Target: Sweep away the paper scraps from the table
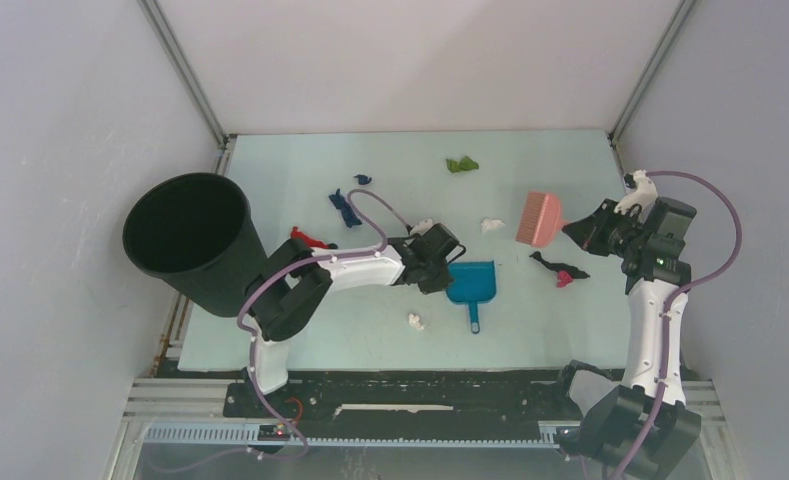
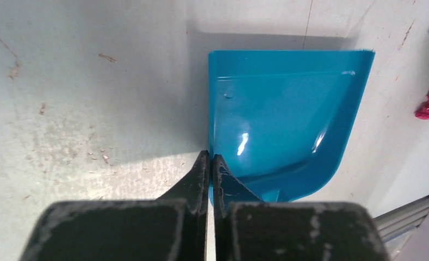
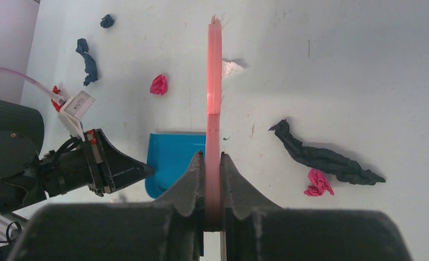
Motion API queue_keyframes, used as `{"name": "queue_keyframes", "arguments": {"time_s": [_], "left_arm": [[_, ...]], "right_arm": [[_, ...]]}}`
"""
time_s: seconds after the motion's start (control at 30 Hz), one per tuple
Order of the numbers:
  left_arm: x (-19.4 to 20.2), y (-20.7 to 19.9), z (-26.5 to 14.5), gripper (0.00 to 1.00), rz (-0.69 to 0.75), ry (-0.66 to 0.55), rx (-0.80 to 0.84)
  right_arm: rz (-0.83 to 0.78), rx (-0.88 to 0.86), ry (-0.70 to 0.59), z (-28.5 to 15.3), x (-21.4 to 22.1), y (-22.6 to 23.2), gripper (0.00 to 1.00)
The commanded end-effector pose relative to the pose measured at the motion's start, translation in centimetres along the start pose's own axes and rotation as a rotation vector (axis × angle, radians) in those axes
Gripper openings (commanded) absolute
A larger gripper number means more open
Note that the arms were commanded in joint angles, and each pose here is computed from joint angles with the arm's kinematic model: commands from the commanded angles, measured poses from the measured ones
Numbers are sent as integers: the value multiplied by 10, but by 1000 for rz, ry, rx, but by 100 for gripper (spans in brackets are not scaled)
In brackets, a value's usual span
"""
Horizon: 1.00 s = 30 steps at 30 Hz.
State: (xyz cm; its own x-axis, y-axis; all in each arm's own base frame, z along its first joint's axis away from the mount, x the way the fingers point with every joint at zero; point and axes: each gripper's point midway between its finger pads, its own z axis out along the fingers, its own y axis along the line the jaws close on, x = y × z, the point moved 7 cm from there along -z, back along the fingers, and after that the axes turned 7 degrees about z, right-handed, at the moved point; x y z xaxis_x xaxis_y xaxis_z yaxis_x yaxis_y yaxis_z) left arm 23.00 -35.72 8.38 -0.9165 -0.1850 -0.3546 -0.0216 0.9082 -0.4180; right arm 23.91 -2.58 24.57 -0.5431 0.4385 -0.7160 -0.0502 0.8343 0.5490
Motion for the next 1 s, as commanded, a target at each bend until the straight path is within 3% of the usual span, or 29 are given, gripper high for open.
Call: {"name": "queue_keyframes", "arguments": {"time_s": [0.0, 0.27, 0.43, 0.8, 0.87, 0.97], "left_arm": [[-27, -17, -32, 0, 187, -24, 26], [-46, -12, -52, 0, 700, 103, -58], [-57, -2, -55, 0, 928, 179, -148], [-55, -25, -21, 2, 937, 224, -44], [-57, -28, -20, 11, 933, 202, -31], [-62, -33, -27, 32, 933, 155, -12]], "right_arm": [[-45, -24, -30, -1, -6, 2, 0], [-39, -18, -25, 0, -6, 0, 0], [-32, -21, -12, 3, -5, -3, 0], [-47, 10, -20, 2, -6, -6, 0], [-46, 10, -17, 3, -5, -7, 0], [-48, 10, -17, 3, -5, -7, 0]]}}
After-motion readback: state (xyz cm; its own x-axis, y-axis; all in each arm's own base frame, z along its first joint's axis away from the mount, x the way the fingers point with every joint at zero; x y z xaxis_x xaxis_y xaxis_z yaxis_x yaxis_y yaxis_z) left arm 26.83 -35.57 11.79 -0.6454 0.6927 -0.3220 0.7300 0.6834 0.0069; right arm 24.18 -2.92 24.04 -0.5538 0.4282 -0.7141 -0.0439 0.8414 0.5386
